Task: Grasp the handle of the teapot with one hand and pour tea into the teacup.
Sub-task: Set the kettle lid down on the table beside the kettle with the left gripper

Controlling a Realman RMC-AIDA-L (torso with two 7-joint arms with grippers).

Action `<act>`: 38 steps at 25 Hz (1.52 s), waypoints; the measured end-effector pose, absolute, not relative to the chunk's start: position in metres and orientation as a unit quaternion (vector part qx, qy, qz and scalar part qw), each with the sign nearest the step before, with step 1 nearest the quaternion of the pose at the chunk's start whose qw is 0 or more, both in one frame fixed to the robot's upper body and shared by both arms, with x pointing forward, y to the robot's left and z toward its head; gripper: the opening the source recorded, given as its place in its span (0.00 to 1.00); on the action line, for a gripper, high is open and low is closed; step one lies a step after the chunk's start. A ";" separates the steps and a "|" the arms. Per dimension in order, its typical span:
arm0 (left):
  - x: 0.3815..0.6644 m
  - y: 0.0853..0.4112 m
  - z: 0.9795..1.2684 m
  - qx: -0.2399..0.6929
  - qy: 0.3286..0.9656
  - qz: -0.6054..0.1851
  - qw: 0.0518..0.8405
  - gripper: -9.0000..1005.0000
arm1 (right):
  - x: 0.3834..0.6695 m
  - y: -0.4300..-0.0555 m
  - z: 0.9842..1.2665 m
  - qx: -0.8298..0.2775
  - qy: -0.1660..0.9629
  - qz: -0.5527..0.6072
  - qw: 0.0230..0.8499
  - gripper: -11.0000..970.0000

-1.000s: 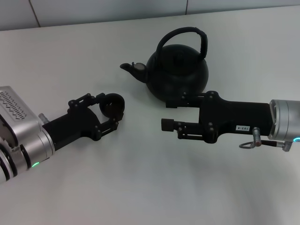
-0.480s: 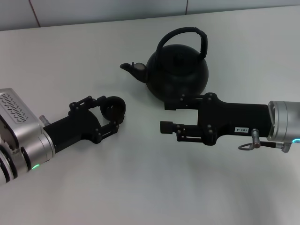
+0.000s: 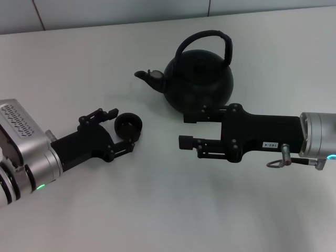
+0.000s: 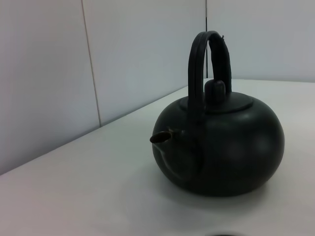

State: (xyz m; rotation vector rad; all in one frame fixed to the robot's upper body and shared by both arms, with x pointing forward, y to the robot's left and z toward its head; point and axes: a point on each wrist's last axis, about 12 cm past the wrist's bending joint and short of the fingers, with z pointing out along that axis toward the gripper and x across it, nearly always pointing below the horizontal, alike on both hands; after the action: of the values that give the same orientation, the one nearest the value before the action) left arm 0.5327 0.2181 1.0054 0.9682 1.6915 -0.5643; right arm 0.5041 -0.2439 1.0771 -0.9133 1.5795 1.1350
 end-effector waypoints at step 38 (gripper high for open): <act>0.516 0.227 1.023 0.424 0.653 -0.305 0.548 0.85 | 0.508 -0.247 1.079 -0.373 0.648 0.456 0.483 0.65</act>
State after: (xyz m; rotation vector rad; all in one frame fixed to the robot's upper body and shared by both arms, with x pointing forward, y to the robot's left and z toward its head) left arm 0.5160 0.2266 1.0231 1.0044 1.5481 -0.7221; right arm 0.5080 -0.2470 1.0794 -0.9097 1.5786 1.1107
